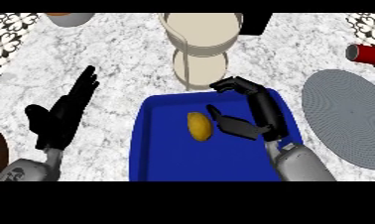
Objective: Pick the lemon from the tray and place it in the tiered basket
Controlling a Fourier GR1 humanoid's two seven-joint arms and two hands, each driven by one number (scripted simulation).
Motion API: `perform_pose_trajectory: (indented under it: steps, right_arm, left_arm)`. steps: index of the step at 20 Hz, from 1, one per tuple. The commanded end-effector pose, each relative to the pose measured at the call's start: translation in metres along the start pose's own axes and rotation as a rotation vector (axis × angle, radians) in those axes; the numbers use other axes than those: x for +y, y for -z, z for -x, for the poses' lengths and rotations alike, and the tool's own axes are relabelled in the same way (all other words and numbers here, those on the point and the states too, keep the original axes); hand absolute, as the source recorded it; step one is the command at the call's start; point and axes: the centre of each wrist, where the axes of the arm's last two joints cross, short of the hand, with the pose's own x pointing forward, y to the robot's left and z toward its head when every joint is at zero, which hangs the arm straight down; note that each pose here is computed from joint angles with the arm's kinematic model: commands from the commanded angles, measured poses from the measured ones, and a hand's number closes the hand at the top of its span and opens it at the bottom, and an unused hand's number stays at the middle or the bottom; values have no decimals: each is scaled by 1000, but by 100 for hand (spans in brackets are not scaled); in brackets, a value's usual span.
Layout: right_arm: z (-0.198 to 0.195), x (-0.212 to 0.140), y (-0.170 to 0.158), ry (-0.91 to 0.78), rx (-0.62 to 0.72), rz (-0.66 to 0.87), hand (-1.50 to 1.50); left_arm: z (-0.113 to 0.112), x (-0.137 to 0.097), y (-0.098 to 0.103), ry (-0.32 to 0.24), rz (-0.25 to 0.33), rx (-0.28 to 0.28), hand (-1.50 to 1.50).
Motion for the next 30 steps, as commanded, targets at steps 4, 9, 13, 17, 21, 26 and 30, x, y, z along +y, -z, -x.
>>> perform_pose_trajectory:
  steps: [4,9,13,17,21,26,30]
  right_arm:
    - [-1,93,-1,-145,29,34,-150]
    - [-33,51,30,-479,36,-37,-150]
    - [-58,31,36,-798,124,-192,-150]
    - [-65,44,30,-966,306,-486,-150]
    - [-110,71,38,-1016,368,-620,-150]
    - [-139,121,34,-989,441,-580,-150]
    - [-116,125,38,-1004,475,-518,-150]
  left_arm:
    - [-2,35,0,-81,-5,55,0]
    - [2,15,-4,-54,-1,59,0]
    - [2,20,-5,-60,-20,70,0]
    - [0,21,-5,-56,-18,66,0]
    - [5,19,-1,-55,-8,75,0]
    - [19,19,-5,-54,-7,69,0]
    - [9,17,-6,-72,-1,66,0]
